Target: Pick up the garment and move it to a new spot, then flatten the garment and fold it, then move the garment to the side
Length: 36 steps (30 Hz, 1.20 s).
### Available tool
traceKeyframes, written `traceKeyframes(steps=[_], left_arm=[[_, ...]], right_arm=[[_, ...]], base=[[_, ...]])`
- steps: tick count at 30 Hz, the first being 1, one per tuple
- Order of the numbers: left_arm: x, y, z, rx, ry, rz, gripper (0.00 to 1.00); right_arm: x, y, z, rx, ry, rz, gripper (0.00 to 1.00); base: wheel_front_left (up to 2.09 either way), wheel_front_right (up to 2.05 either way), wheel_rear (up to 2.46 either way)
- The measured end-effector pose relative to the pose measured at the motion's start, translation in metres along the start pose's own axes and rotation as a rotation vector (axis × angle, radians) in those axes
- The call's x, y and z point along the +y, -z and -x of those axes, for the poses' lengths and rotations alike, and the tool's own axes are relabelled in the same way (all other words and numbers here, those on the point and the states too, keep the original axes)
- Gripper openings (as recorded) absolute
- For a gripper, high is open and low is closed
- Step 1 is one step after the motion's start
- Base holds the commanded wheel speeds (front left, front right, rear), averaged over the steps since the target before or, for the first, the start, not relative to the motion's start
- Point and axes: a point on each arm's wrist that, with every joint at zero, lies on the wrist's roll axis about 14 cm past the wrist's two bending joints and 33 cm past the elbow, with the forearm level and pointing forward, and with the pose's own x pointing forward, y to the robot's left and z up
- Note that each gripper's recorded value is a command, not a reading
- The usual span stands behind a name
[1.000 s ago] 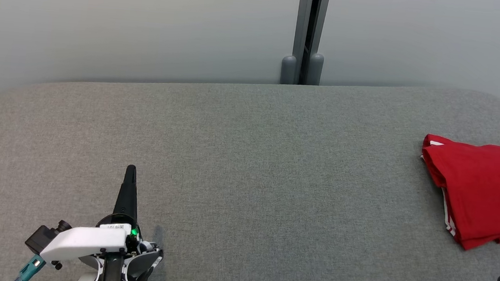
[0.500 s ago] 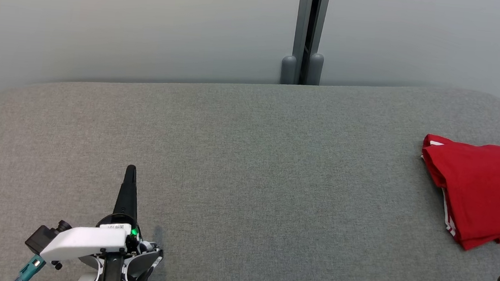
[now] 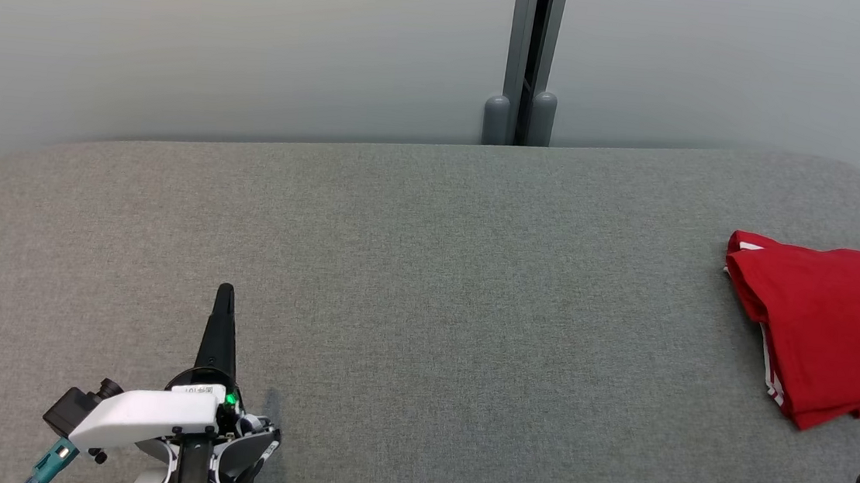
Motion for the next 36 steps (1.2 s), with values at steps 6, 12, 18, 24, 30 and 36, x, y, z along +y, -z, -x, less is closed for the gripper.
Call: traceKeyframes(steps=[6, 12, 18, 24, 30, 36], left_arm=[[0.0, 0.0, 0.0, 0.0, 0.0, 0.0, 0.0], [0.0, 0.0, 0.0, 0.0, 0.0, 0.0, 0.0], [0.0, 0.0, 0.0, 0.0, 0.0, 0.0, 0.0], [0.0, 0.0, 0.0, 0.0, 0.0, 0.0, 0.0], [0.0, 0.0, 0.0, 0.0, 0.0, 0.0, 0.0], [0.0, 0.0, 0.0, 0.0, 0.0, 0.0, 0.0]], right_arm=[[0.0001, -0.0003, 0.0, 0.0, 0.0, 0.001, 0.0], [0.0002, -0.0003, 0.0, 0.0, 0.0, 0.002, 0.0], [0.0003, -0.0005, 0.0, 0.0, 0.0, 0.001, 0.0], [0.0003, -0.0003, 0.0, 0.0, 0.0, 0.001, 0.0], [0.0004, -0.0002, -0.0001, 0.0, -0.001, 0.0, 0.0], [0.0004, -0.0003, -0.0001, 0.0, -0.001, 0.0, 0.0]], base=[[0.0, 0.0, 0.0], [0.0, 0.0, 0.0], [0.0, 0.0, 0.0], [0.0, 0.0, 0.0], [0.0, 0.0, 0.0], [0.0, 0.0, 0.0]])
